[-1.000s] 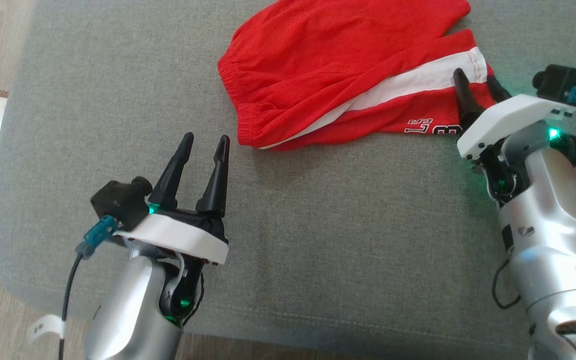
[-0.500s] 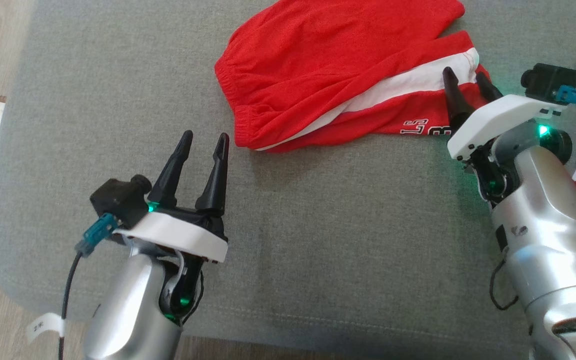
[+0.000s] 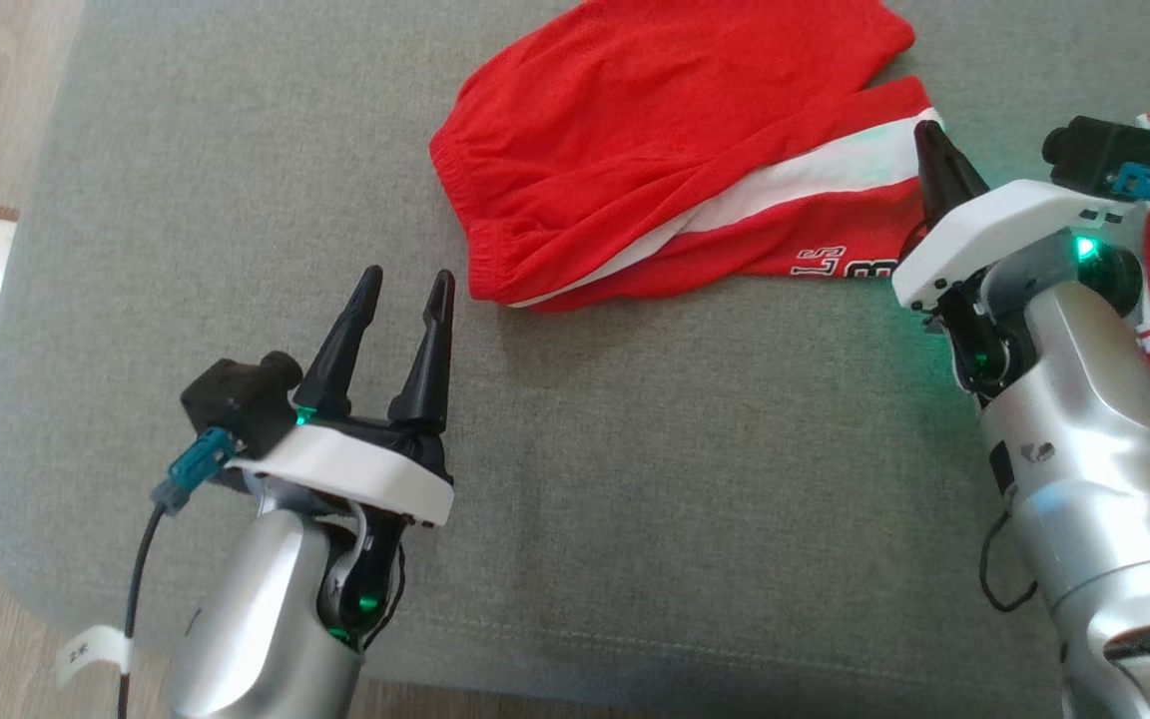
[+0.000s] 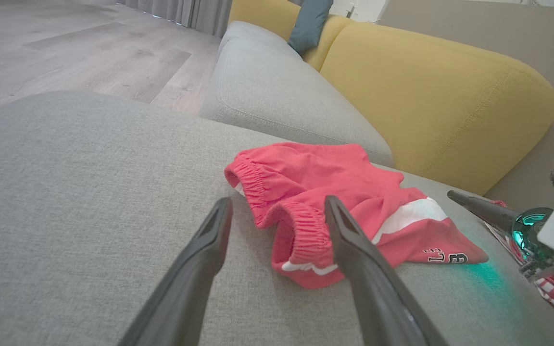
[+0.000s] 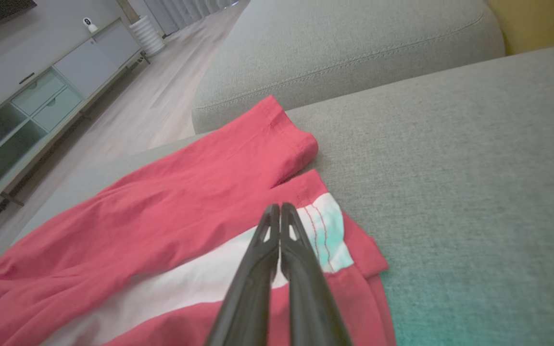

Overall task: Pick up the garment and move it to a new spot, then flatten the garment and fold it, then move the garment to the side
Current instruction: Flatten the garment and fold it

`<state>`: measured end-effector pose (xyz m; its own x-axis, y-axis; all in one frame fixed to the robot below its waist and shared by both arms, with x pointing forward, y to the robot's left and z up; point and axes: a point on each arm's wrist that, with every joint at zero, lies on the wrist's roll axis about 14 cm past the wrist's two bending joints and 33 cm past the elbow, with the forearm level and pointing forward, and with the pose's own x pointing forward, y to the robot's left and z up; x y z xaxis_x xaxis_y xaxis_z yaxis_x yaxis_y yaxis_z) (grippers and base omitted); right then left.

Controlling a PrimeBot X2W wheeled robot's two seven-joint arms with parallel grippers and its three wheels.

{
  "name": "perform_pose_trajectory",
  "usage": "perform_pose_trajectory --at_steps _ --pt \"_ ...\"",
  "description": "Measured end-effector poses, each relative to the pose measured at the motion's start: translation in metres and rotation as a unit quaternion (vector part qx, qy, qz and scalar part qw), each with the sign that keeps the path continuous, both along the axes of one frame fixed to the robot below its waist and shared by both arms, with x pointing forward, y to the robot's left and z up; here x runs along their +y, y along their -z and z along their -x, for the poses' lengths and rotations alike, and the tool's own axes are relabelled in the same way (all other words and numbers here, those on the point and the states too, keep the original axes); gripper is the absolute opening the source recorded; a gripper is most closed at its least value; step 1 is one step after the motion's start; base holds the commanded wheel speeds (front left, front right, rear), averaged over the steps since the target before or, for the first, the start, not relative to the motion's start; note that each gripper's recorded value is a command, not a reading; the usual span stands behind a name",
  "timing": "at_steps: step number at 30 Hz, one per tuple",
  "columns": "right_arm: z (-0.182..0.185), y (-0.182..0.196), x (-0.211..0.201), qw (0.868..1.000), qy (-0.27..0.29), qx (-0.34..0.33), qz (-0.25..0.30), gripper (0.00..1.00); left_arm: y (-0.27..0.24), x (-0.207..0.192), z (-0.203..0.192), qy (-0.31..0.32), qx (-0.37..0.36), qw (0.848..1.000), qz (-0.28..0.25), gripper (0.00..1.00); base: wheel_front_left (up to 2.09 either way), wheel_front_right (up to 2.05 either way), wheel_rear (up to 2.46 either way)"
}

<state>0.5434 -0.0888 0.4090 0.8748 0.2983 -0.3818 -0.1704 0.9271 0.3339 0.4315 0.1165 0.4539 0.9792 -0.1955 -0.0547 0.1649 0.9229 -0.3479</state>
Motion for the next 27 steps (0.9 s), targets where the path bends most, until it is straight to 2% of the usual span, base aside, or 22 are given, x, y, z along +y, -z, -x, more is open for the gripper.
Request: perform_pose_trajectory --at_steps 10,14,17,27 --pt "0.021 -0.01 -0.023 1.0 0.021 -0.018 0.005 0.0 -0.017 -0.007 0.001 0.008 -0.021 1.0 0.004 1.0 0.0 0.0 0.0" --pt "0.03 -0.025 -0.033 0.998 0.036 -0.058 0.003 0.0 -0.022 -0.008 0.008 0.007 -0.028 1.0 0.008 1.0 0.0 0.0 0.0" --pt "0.039 -0.038 -0.038 0.994 0.035 -0.101 0.023 0.0 -0.033 -0.009 0.009 0.006 -0.042 0.999 0.01 1.0 0.0 0.0 0.0" --pt "0.102 -0.046 -0.059 0.983 0.065 -0.159 0.063 0.0 -0.054 -0.013 0.022 0.005 -0.069 0.997 0.019 1.0 0.0 0.0 0.0"
